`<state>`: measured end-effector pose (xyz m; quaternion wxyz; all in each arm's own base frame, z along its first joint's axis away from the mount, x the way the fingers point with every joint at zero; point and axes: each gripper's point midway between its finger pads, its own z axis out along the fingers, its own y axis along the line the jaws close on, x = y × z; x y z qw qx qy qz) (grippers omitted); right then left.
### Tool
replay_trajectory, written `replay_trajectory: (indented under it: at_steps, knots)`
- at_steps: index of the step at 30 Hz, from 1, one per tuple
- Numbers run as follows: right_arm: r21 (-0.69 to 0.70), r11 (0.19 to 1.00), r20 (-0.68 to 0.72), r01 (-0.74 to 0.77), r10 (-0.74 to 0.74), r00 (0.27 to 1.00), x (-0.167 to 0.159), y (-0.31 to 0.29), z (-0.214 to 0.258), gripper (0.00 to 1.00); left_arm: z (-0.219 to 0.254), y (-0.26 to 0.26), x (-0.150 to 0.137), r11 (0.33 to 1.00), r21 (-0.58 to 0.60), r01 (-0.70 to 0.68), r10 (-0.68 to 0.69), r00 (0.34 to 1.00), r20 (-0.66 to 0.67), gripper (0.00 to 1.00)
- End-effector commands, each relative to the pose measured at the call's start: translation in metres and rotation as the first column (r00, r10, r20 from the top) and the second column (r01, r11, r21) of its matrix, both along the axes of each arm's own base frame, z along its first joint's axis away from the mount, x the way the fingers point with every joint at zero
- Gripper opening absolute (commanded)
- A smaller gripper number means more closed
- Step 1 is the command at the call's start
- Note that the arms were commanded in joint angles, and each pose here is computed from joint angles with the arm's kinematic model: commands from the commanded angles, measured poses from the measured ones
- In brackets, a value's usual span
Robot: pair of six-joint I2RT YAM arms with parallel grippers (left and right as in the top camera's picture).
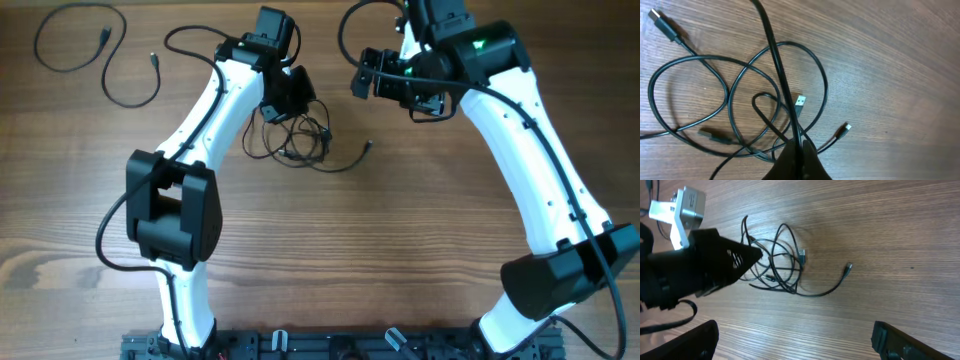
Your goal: Untangle cables
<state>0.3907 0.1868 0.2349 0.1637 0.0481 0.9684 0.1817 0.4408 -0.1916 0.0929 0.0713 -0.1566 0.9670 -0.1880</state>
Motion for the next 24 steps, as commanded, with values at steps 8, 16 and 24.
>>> replay_trajectory:
  at_steps: [8,16,24]
  knots:
    - [-0.059,0.997,0.012,-0.058,0.059,0.998,0.006,0.003,-0.014,1.00,0.144,-0.032,0.011,0.867,-0.475,0.149,-0.034,0.969,0.244,0.04]
    - [-0.051,0.998,0.003,-0.040,0.040,0.999,0.013,0.009,-0.024,1.00,0.261,-0.034,0.013,0.485,-0.794,0.367,-0.080,0.923,0.377,0.04]
    - [-0.139,0.988,0.092,0.066,-0.054,0.994,0.053,-0.003,-0.043,0.12,0.353,-0.032,-0.017,0.289,-0.770,0.569,-0.122,0.819,0.560,0.04]
